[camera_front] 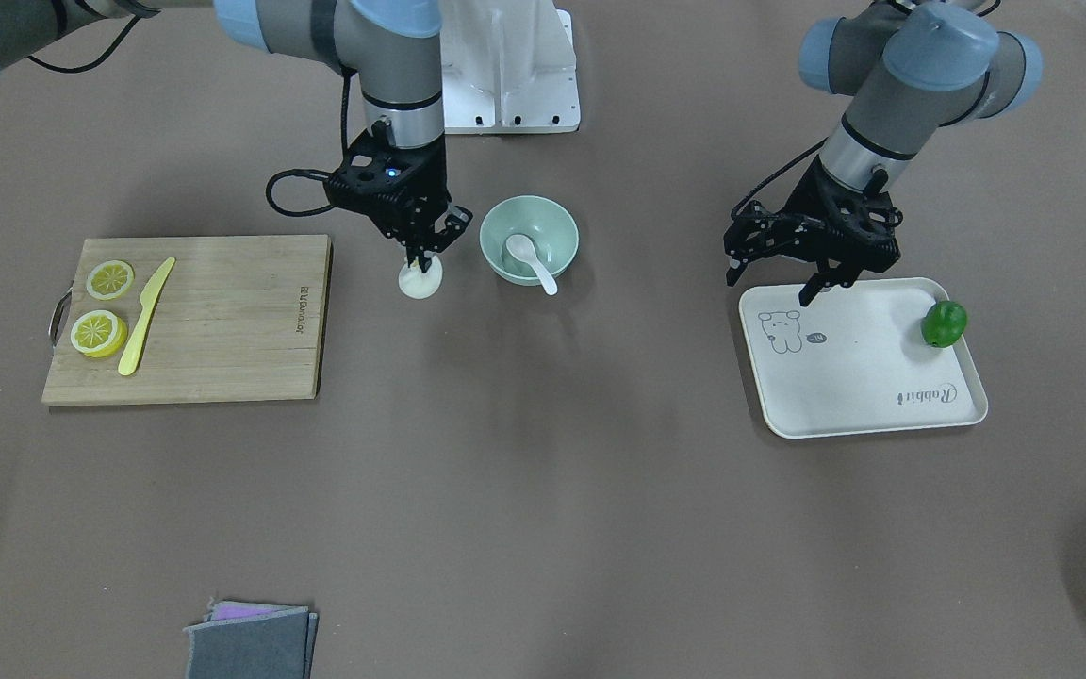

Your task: Put spoon and bun in bowl

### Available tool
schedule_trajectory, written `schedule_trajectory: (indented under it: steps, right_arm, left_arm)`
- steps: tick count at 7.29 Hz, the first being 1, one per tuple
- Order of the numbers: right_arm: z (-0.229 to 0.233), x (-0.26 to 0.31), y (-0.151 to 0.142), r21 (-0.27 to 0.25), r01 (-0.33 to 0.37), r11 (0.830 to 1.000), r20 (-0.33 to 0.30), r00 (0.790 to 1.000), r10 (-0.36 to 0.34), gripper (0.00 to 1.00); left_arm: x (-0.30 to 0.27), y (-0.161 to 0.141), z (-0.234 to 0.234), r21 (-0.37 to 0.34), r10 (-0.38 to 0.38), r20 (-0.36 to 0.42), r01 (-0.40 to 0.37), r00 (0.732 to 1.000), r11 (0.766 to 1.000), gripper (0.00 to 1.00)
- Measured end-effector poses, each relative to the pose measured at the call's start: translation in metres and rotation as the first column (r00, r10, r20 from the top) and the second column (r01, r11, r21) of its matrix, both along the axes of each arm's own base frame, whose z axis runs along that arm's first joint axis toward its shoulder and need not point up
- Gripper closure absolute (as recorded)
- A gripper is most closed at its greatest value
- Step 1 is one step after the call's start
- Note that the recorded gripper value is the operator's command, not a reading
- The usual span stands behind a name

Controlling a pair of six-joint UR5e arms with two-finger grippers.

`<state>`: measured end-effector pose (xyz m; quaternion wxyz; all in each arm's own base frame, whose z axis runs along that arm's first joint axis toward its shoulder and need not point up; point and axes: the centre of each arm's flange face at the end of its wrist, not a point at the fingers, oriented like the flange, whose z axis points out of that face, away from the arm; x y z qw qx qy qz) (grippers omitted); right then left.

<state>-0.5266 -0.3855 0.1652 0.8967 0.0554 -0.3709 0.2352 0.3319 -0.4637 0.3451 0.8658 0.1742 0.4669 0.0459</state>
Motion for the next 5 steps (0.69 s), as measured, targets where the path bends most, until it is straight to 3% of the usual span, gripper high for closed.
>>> schedule_trajectory:
  steps: [3, 4, 5]
  right_arm:
    - [-0.048, -0.054, 0.04, -0.028, -0.01, 1.0, 0.004, 1.0, 0.01, 1.0]
    - [-0.056, -0.066, 0.045, -0.029, -0.007, 1.0, 0.002, 1.0, 0.008, 0.54]
    - [-0.061, -0.072, 0.049, -0.027, -0.003, 1.0, 0.005, 1.0, 0.003, 0.01]
  left_arm:
    - [0.004, -0.001, 0.003, -0.006, 0.002, 0.005, -0.002, 1.0, 1.0, 0.02]
    - [0.005, -0.001, 0.005, -0.009, 0.002, 0.006, -0.002, 1.0, 1.0, 0.02]
    - [0.005, -0.002, 0.007, -0.011, 0.002, 0.009, -0.002, 1.0, 1.0, 0.02]
